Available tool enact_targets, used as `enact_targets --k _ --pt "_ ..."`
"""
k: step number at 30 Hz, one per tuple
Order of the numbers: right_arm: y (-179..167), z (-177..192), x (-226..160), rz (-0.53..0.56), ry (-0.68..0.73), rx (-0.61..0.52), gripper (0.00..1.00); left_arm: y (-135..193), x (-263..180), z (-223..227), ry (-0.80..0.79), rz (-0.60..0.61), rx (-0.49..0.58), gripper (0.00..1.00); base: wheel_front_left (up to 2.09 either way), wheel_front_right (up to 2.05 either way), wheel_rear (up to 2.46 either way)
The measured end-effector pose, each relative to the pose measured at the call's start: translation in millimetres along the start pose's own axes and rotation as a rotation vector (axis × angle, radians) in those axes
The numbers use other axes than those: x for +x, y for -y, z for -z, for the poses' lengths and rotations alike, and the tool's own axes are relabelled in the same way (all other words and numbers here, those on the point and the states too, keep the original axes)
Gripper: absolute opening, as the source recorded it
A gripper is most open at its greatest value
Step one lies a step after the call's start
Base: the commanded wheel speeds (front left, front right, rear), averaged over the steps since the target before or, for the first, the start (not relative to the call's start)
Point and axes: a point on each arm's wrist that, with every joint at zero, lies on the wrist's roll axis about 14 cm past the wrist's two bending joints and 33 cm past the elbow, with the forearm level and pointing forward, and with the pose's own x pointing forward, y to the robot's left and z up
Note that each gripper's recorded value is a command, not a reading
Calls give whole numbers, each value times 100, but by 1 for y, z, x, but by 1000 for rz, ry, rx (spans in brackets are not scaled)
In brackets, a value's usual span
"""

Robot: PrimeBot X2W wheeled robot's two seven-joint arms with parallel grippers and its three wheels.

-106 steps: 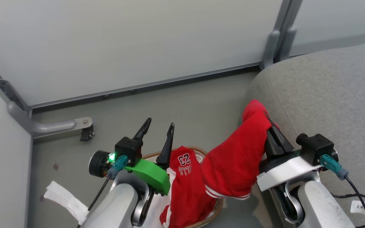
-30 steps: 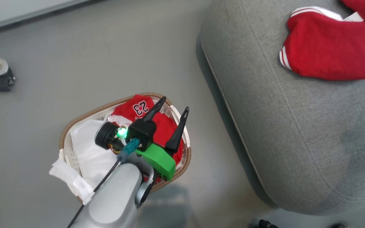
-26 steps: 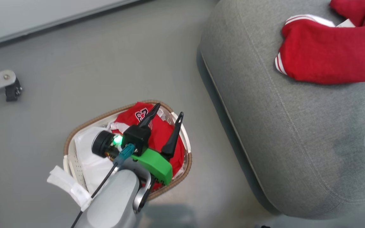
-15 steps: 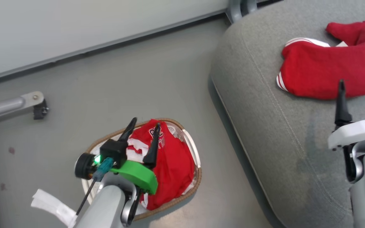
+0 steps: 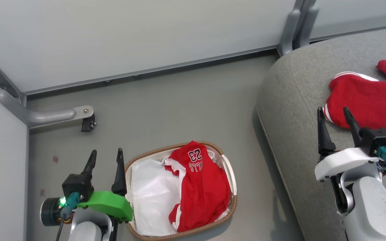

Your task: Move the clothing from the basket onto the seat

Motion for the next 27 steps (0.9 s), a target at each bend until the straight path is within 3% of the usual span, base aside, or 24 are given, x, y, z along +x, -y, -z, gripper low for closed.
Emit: enact_targets --k 12,19,27 --pt "-28 13 -24 -71 -41 44 100 -40 -51 3 3 -136 12 100 0 0 0" --pt "-36 21 -34 -92 -67 56 100 -40 -63 9 -7 -150 -11 100 0 0 0" --pt "-42 20 -18 -110 -54 50 100 -25 -44 17 -39 -94 -34 100 0 0 0"
